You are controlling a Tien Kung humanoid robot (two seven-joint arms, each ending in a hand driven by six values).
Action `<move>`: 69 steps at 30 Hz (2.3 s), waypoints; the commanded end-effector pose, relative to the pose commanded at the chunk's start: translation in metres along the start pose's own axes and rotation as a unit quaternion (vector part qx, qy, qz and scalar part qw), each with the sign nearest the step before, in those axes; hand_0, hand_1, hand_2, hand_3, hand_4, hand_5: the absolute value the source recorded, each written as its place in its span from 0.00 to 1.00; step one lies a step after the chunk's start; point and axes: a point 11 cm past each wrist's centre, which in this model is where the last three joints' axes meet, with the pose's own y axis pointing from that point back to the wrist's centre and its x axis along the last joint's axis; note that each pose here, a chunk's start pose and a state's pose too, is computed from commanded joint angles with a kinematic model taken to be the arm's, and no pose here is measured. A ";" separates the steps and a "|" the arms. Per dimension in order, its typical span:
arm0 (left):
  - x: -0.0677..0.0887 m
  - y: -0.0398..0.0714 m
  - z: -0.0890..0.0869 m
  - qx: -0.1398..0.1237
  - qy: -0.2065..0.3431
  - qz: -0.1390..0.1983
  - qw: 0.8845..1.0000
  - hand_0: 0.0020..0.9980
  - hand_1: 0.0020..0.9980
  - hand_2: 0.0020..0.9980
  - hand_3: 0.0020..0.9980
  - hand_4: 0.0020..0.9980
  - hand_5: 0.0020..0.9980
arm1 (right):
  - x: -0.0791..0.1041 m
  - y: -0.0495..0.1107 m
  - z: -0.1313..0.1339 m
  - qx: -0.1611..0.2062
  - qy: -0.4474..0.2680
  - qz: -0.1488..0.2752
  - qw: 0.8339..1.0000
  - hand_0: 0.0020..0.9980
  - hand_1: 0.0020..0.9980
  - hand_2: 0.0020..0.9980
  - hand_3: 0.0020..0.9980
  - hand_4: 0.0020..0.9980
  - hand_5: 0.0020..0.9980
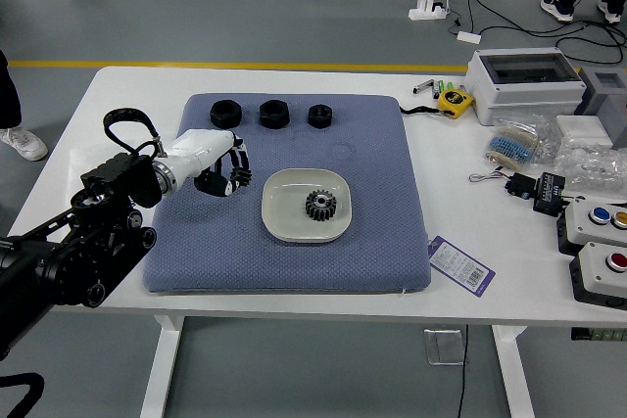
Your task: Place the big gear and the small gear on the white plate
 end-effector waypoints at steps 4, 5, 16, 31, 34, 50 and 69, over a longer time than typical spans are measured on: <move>0.008 0.000 0.013 -0.018 0.000 0.011 1.000 0.26 0.37 0.42 0.52 0.55 0.00 | 0.000 0.000 0.000 0.000 0.000 0.000 1.000 0.68 0.66 0.74 0.59 0.80 0.72; 0.010 0.000 0.017 -0.022 0.002 0.014 1.000 0.26 0.37 0.42 0.52 0.55 0.00 | 0.000 0.000 0.000 0.000 -0.001 0.000 1.000 0.68 0.66 0.74 0.59 0.80 0.72; 0.016 0.004 0.067 -0.089 0.009 0.030 0.996 0.26 0.37 0.43 0.53 0.56 0.00 | 0.001 0.000 0.000 0.000 0.001 0.000 1.000 0.68 0.66 0.74 0.59 0.80 0.72; -0.025 -0.004 0.066 -0.077 -0.025 -0.027 0.996 0.28 0.39 0.45 0.56 0.59 0.00 | 0.001 0.000 0.001 0.000 0.000 0.001 1.000 0.68 0.66 0.74 0.59 0.80 0.72; -0.027 -0.004 0.063 -0.073 -0.023 -0.032 0.997 0.28 0.39 0.45 0.56 0.59 0.00 | 0.002 0.000 0.002 -0.002 0.000 0.001 1.000 0.68 0.66 0.74 0.59 0.80 0.72; -0.028 -0.002 0.062 -0.073 0.026 -0.035 0.996 0.36 0.49 0.58 0.68 1.00 0.41 | 0.002 0.000 0.006 -0.006 0.003 0.003 1.000 0.69 0.66 0.74 0.59 0.80 0.71; 0.027 0.002 0.049 -0.069 0.100 0.111 0.986 0.35 0.47 0.55 0.60 0.86 0.28 | 0.002 0.000 0.004 -0.003 -0.001 0.001 1.000 0.69 0.66 0.74 0.59 0.80 0.71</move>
